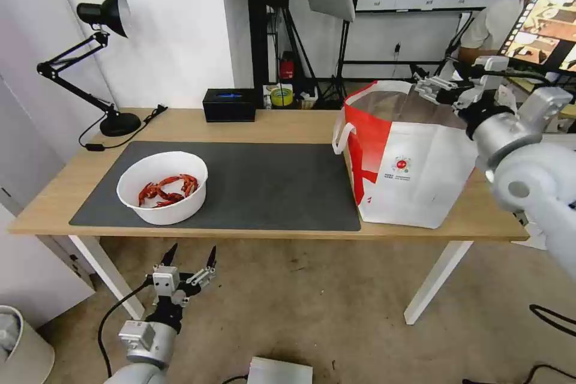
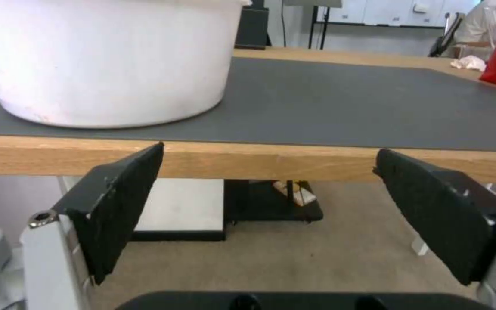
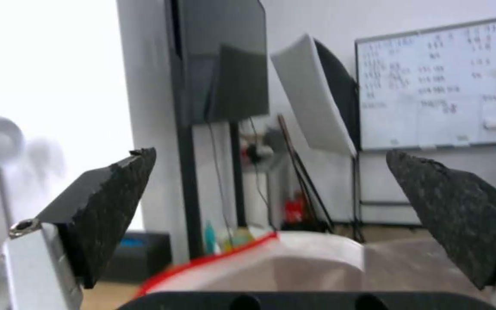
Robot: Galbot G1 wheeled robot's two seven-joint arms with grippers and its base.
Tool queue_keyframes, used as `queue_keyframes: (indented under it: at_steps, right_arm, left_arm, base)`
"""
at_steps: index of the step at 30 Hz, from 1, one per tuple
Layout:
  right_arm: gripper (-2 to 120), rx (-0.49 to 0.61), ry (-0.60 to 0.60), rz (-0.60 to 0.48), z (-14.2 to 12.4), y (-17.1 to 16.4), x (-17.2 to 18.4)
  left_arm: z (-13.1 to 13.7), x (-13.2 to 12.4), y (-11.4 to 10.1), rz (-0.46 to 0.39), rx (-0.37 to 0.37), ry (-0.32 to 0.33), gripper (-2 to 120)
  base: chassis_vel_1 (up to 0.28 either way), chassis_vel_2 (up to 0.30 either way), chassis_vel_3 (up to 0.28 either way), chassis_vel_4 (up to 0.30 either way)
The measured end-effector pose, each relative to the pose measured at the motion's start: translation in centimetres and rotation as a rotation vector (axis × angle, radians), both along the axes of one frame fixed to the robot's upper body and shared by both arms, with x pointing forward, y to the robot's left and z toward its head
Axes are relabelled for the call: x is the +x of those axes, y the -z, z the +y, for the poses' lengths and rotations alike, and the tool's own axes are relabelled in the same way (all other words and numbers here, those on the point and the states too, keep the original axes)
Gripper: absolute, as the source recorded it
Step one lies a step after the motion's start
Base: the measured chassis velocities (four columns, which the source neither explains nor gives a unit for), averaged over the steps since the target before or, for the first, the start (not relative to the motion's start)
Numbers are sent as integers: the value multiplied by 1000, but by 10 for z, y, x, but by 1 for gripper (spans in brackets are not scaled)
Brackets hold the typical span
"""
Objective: Pick up the trash from the table and place it into the takeout bag.
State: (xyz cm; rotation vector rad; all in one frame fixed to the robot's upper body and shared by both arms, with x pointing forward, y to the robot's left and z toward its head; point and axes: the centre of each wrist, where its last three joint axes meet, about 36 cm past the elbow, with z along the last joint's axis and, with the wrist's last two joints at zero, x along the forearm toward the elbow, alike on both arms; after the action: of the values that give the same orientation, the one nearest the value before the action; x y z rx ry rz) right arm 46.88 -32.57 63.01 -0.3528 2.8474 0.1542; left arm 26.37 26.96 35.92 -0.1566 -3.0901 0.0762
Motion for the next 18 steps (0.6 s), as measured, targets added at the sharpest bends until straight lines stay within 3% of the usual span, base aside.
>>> queue_keyframes:
  at_steps: [8, 18]
  right_arm:
    - [100, 38, -78, -84, 20, 23, -23]
    - [100, 52, -125, -88, 44, 44, -52]
  left_arm:
    - [-2, -5, -2, 1, 5, -5, 100]
    - [-2, -8, -2, 5, 9, -14, 100]
  base:
    - [0, 0, 0, 0]
    - [0, 0, 0, 0]
